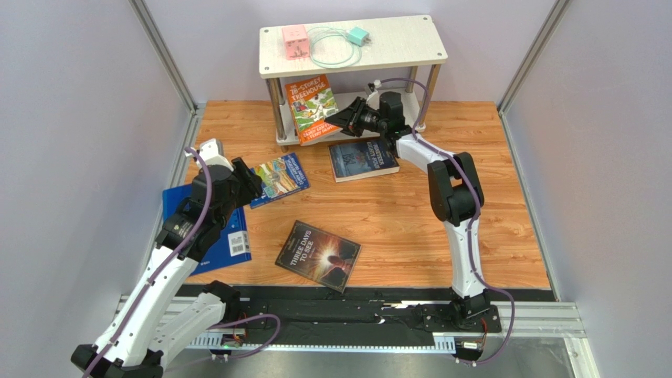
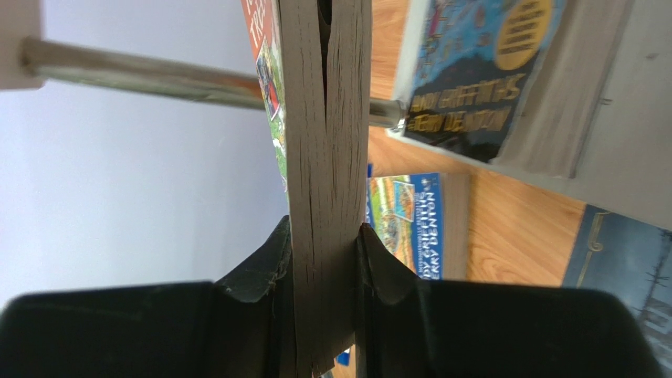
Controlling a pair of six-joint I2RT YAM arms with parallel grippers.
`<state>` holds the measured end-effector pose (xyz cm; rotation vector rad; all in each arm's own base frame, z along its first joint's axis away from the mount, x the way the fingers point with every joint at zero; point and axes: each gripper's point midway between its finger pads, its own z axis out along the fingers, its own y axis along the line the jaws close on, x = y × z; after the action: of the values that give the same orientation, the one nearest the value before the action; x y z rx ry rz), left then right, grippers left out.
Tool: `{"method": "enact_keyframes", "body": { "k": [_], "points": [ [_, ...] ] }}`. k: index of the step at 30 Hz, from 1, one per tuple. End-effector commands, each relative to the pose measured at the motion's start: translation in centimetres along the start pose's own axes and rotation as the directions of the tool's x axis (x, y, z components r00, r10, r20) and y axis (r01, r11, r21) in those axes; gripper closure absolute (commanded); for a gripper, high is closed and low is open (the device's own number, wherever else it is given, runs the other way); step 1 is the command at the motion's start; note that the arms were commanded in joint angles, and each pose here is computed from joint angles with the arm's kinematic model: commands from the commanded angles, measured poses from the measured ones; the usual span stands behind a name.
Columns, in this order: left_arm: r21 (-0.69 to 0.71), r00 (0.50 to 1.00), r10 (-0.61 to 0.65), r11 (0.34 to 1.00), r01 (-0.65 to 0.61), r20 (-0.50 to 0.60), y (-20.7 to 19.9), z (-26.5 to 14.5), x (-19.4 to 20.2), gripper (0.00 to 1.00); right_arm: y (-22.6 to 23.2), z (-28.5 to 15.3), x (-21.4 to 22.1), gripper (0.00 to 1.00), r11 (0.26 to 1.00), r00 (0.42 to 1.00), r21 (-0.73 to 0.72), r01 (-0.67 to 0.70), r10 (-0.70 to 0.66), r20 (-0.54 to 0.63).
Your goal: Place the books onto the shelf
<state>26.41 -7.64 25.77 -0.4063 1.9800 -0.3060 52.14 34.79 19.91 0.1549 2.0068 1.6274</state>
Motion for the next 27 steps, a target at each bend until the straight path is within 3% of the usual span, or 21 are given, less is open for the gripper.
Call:
{"method": "enact_keyframes", "body": {
  "k": [1, 14, 21, 24, 25, 27],
  "points": [
    [0.051, 0.999, 0.02, 0.998, -0.022, 0.04, -0.1, -1.0, -0.4, 0.4, 2.3, 1.9, -2.6, 1.0, 0.996, 0.992, -0.018, 0.082, -0.08, 0.093],
    [0.045, 0.996, 0.064, 0.997, -0.066, 0.06, 0.5, -1.5, -0.5, 0.4, 0.6, 6.4, -5.2, 1.0, 0.996, 0.987, 0.001, 0.085, -0.084, 0.14],
    [0.052, 0.996, 0.071, 0.996, -0.074, 0.052, 0.4, -1.2, -0.2, 0.4, -1.3, 7.0, -5.0, 0.93, 0.998, 0.989, 0.02, 0.056, -0.059, 0.139],
    [0.06, 0.996, 0.07, 0.996, -0.073, 0.053, 0.3, -1.2, -0.2, 0.4, -1.7, 7.2, -4.7, 0.82, 0.999, 0.99, 0.007, 0.052, -0.052, 0.128],
    [0.06, 0.996, 0.07, 0.995, -0.073, 0.051, 0.3, -1.2, -0.1, 0.4, -2.0, 7.1, -4.7, 0.59, 0.999, 0.991, 0.012, 0.046, -0.048, 0.127],
    [0.075, 0.996, 0.076, 0.994, -0.08, 0.05, 0.1, -1.2, 0.0, 0.4, -1.9, 7.3, -4.3, 0.43, 0.999, 0.992, 0.017, 0.045, -0.046, 0.12]
  ]
}}
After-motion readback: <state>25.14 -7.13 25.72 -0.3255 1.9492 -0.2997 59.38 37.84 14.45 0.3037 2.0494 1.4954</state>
